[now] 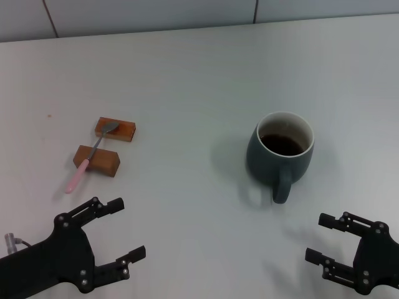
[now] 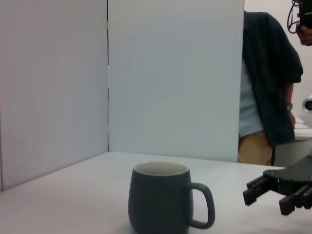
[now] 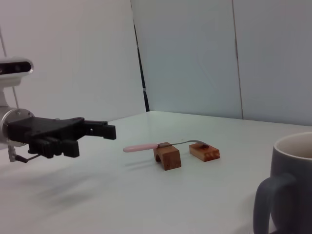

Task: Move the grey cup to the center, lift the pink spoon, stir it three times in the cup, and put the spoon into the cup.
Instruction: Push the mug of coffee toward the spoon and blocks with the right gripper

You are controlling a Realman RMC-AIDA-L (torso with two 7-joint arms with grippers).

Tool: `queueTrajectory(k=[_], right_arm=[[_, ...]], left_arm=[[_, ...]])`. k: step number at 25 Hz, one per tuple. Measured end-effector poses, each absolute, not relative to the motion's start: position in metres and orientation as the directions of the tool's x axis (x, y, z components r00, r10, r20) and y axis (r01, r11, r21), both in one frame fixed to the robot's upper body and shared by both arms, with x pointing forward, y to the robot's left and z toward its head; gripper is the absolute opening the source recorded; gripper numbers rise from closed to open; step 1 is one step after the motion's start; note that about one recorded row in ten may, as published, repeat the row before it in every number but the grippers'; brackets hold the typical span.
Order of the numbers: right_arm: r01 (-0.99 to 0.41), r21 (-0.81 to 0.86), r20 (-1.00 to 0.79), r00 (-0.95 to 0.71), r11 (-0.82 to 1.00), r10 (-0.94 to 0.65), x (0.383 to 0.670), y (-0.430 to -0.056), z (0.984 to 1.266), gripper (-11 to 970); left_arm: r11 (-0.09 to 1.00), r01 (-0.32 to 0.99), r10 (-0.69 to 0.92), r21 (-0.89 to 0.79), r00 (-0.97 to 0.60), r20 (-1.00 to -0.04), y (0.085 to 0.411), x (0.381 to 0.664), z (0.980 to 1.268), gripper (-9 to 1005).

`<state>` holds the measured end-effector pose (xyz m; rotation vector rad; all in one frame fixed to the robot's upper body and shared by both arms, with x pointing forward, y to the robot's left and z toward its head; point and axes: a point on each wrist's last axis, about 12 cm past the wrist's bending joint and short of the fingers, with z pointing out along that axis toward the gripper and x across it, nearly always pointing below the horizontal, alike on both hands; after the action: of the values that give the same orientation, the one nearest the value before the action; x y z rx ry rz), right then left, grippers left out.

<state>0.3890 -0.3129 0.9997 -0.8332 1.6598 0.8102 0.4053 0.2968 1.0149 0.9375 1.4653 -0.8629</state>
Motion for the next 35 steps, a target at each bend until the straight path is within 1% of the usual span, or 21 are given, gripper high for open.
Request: queueTrajectory(k=[25, 29, 32, 35], right_arm=[[-0.843, 0.102, -0.973, -0.194, 0.529, -0.122, 0.385, -0.313, 0.999, 684], [-0.836, 0.098, -0.975, -0.19, 0.54, -0.117, 0.384, -0.314, 0.999, 583], [-0.819, 0.064, -0.982, -0.154, 0.57, -0.11, 0.382, -0.318, 1.001, 507], [-0.781, 0.004, -0.994, -0.07, 0.625, -0.08, 0.377, -0.322, 1.006, 364]], left_arm=[[0.424, 0.906, 0.087, 0.018, -0.021, -0.996, 0.296, 0.406, 1.014, 846], [0.441, 0.897, 0.081, 0.021, -0.017, -0.997, 0.298, 0.406, 1.015, 846], [0.445, 0.896, 0.076, 0.017, -0.019, -0.997, 0.299, 0.405, 1.016, 846], [0.444, 0.896, 0.075, 0.014, -0.021, -0.997, 0.299, 0.405, 1.016, 846]])
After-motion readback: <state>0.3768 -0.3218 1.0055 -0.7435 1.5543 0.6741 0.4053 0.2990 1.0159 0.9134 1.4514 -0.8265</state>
